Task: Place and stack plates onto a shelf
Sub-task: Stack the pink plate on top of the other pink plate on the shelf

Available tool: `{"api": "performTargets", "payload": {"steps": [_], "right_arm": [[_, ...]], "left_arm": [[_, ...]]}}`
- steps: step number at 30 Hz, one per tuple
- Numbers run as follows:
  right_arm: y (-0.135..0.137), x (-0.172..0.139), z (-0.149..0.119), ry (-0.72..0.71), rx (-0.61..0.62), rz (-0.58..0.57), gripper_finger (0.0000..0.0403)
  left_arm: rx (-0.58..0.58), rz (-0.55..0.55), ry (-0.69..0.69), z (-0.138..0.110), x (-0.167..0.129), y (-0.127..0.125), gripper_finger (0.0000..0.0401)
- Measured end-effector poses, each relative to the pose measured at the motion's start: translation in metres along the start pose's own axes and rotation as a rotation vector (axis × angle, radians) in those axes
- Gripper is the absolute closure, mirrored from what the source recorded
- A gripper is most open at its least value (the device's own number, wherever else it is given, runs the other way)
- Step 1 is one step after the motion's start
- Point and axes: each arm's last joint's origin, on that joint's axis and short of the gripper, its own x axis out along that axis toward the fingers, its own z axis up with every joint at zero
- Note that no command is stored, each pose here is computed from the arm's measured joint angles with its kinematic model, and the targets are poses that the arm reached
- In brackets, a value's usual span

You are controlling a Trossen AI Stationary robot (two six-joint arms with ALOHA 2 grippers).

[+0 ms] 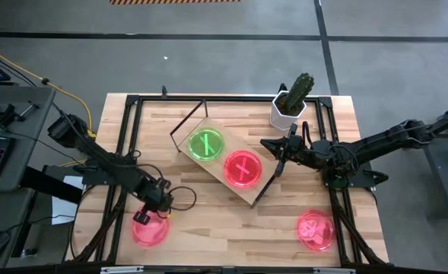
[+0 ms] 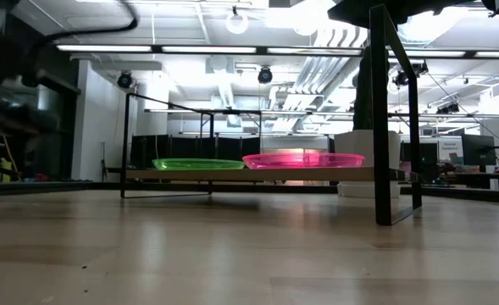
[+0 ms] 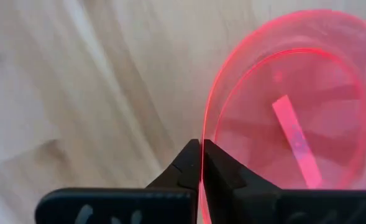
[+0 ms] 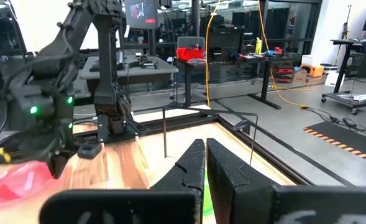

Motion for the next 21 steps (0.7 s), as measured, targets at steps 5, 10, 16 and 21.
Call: {"api": "performTargets", "payload": {"steps": [5, 10, 16, 21], "right_arm": [[0.0, 0.0, -0.001, 0.004, -0.003, 0.0, 0.0402], [0.0, 0.0, -0.001, 0.006, -0.004, 0.0, 0.0402], [0.0, 0.0, -0.001, 0.006, -0.004, 0.0, 0.0402], [0.0, 0.0, -0.001, 0.007, 0.02, 0.0, 0.0402]], "left_arm": [[-0.025, 0.045, -0.085, 0.005, -0.034, 0.005, 0.0401], [-0.03, 0.081, -0.278, 0.014, -0.074, 0.009, 0.0401], [0.032, 0.179, -0.589, 0.028, -0.108, 0.023, 0.0401], [-0.05, 0.407, -0.776, 0.039, -0.127, 0.058, 0.0401]]}}
